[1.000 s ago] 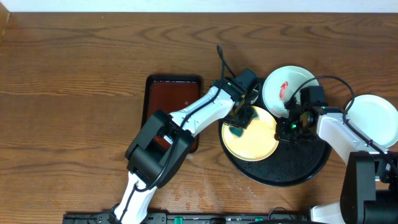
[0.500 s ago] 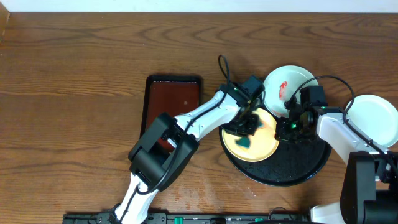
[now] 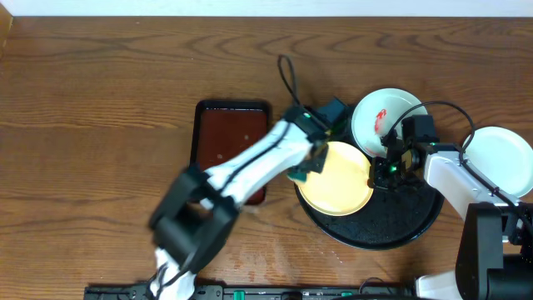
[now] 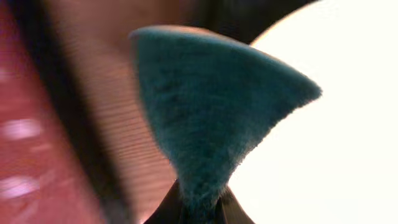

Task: Clean dirty plates on tray and stack at the side
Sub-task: 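Return the teal sponge to the black tray with the left gripper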

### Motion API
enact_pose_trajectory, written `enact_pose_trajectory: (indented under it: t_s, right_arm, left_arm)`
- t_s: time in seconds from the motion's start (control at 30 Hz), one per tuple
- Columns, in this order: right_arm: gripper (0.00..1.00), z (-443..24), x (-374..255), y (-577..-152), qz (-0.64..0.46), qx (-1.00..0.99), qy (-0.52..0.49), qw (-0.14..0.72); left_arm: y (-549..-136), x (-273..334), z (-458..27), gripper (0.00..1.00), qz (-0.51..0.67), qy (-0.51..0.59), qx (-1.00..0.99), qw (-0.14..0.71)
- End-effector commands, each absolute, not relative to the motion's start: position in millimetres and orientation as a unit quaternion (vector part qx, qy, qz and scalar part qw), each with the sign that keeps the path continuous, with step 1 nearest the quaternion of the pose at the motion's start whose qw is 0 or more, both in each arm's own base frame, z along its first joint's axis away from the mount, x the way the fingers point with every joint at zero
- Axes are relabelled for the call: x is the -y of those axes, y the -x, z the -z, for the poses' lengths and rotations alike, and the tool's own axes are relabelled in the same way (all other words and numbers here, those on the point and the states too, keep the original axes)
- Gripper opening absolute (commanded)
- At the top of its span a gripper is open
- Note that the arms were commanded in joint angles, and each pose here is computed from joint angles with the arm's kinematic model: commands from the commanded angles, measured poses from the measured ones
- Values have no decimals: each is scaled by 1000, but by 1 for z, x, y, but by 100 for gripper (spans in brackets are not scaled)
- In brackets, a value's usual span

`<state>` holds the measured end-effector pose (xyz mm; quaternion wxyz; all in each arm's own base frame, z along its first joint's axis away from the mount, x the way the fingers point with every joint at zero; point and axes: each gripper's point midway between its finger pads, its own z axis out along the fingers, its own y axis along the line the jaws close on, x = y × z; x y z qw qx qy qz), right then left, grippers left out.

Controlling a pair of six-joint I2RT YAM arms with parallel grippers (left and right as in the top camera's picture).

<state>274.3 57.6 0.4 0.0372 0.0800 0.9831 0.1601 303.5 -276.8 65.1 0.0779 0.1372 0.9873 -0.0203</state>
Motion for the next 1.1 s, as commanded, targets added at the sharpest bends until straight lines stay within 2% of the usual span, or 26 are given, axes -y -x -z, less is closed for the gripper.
enact_pose_trajectory:
  t_s: [0.0, 0.1, 0.17, 0.2, 0.3, 0.47, 0.53, 0.6, 0.73, 0.87, 1.07]
  right_arm:
    - [1, 11, -40, -268, -111, -991, -64, 31]
    - [1, 11, -40, -271, -111, -992, -37, 40]
    - [11, 11, -40, -276, -111, -992, -20, 52]
    - [11, 10, -40, -278, -111, -992, -19, 57]
    - [1, 8, -47, -280, -131, -989, -18, 60]
    - [1, -1, -66, -283, -187, -980, -10, 67]
    - [1, -6, -67, -283, -178, -981, -2, 76]
    - [1, -12, -65, -284, -152, -984, -2, 87]
    - [1, -37, -56, -285, -73, -989, -3, 131]
    - [1, -81, -47, -288, 7, -977, 10, 214]
    - [1, -134, -38, -291, 94, -944, 23, 315]
  left_arm:
    - [-328, 242, -132, 8, 35, -92, -983, 154]
    - [-339, 211, -146, 8, 26, -64, -984, 164]
    - [-347, 184, -139, 8, 12, -35, -988, 149]
    - [-348, 170, -129, 8, 3, -20, -990, 137]
    - [-348, 145, -103, 9, -13, 7, -994, 111]
    - [-343, 120, -59, 17, -16, 38, -995, 90]
    - [-344, 114, -52, 27, -16, 46, -995, 91]
    - [-345, 110, -51, 31, -16, 52, -994, 91]
    - [-344, 118, -59, 33, 18, 38, -995, 90]
    - [-342, 132, -86, 37, 68, 33, -991, 111]
    - [-338, 131, -141, 49, 96, 30, -979, 176]
